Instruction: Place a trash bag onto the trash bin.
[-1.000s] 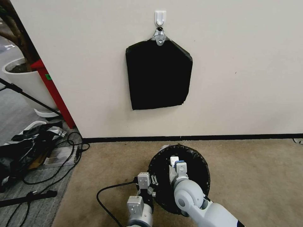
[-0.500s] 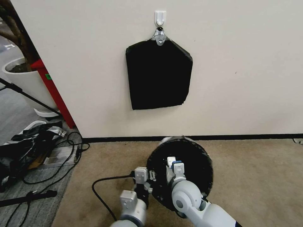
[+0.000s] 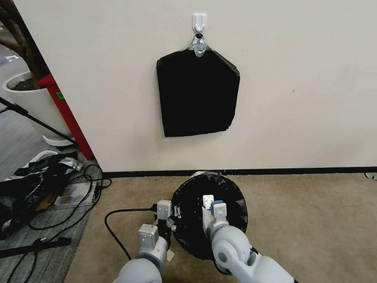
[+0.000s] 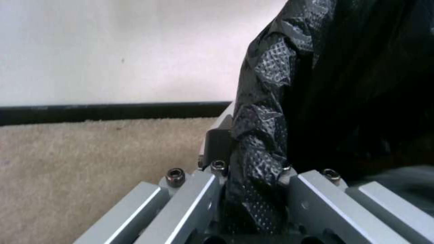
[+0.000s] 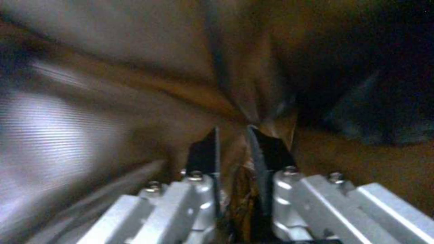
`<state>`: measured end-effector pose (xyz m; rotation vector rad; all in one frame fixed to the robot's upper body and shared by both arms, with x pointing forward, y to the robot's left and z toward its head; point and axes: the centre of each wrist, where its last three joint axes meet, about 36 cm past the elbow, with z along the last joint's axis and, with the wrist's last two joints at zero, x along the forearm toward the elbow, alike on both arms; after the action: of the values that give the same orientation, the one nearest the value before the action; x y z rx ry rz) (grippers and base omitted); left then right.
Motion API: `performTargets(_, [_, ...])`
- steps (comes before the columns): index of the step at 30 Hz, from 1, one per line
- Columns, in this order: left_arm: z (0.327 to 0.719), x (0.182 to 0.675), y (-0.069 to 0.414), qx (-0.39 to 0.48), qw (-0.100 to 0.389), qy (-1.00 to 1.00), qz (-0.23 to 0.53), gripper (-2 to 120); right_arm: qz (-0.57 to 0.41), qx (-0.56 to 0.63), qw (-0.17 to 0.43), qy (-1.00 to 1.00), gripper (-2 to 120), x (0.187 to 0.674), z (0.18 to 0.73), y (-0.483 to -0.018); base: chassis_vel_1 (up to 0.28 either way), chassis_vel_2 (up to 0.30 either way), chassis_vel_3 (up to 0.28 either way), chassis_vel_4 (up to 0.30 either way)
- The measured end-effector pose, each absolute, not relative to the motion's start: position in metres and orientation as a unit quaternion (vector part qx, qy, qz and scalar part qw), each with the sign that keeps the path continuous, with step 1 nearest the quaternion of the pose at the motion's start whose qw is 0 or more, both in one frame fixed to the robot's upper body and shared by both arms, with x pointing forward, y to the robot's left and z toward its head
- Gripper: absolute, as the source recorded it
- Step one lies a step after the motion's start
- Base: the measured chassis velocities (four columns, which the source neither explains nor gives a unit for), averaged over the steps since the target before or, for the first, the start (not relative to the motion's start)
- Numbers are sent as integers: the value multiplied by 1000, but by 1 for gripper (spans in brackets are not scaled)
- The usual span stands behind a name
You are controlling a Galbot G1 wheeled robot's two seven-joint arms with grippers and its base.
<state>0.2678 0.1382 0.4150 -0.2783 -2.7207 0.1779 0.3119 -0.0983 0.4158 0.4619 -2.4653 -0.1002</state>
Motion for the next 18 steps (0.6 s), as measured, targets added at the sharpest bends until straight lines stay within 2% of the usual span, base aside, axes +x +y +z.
performTargets(2, [418, 278, 143, -85, 218, -969, 74, 2, -48, 198, 273, -940, 33, 291, 444, -119, 0, 0, 0, 0])
performTargets(3, [418, 278, 143, -85, 218, -969, 74, 2, -48, 198, 273, -940, 33, 291, 444, -119, 0, 0, 0, 0])
performTargets(8, [430, 296, 161, -59, 273, -955, 102, 2, -44, 186, 205, -960, 52, 254, 470, -159, 0, 0, 0, 0])
performTargets(9, [430, 296, 161, -59, 273, -955, 102, 2, -44, 186, 205, -960, 52, 254, 470, -159, 0, 0, 0, 0])
performTargets(11, [438, 300, 167, -53, 294, -947, 120, 2, -36, 163, 182, -969, 61, 241, 471, -172, 0, 0, 0, 0])
performTargets(12, [443, 303, 170, -49, 308, -941, 133, 2, -28, 146, 161, -976, 69, 231, 468, -180, 0, 0, 0, 0])
performTargets(16, [453, 309, 174, -34, 334, -927, 165, 2, -9, 126, 137, -983, 78, 217, 457, -189, 0, 0, 0, 0])
performTargets(18, [458, 317, 176, -26, 357, -915, 188, 2, -7, 114, 130, -985, 88, 214, 452, -191, 0, 0, 0, 0])
